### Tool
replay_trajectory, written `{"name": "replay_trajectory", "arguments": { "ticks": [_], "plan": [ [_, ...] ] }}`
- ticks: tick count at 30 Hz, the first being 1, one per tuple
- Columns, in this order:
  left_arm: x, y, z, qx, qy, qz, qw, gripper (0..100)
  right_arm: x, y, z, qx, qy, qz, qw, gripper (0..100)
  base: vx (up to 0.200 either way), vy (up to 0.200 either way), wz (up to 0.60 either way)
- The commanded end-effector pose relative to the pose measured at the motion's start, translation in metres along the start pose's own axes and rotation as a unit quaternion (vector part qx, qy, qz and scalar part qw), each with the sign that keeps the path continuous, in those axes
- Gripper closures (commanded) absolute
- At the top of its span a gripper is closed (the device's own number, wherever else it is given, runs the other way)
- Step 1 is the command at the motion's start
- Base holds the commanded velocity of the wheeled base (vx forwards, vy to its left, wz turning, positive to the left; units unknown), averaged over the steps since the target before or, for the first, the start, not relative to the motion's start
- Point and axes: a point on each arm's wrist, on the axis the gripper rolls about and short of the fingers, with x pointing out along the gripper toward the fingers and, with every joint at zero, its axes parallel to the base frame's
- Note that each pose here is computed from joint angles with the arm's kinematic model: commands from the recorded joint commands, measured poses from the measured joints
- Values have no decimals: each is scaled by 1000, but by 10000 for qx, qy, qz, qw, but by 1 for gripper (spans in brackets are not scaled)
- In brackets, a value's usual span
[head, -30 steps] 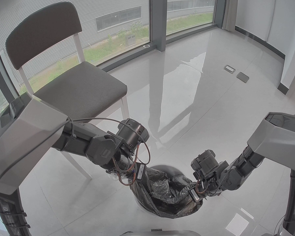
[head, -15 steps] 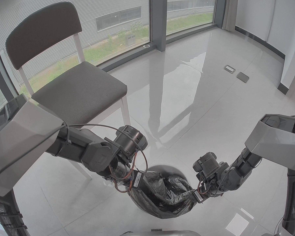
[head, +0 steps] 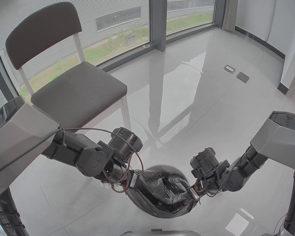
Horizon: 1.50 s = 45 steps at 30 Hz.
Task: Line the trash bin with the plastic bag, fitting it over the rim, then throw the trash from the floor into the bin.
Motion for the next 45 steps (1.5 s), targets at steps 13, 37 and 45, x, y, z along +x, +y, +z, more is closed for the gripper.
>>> {"name": "replay_trajectory", "arguments": {
  "ticks": [13,37,45],
  "plan": [
    [-13,22,2,-167,-208,194,9995,0,-7,41,18,-562,-415,328,9970,0,0,0,0],
    [-59,30,-2,-149,-690,199,9973,0,31,17,-16,-1854,-324,451,9811,0,0,0,0],
    [-60,31,-2,-184,-722,216,9970,0,44,12,-12,-2234,-408,432,9729,0,0,0,0]
  ]
}}
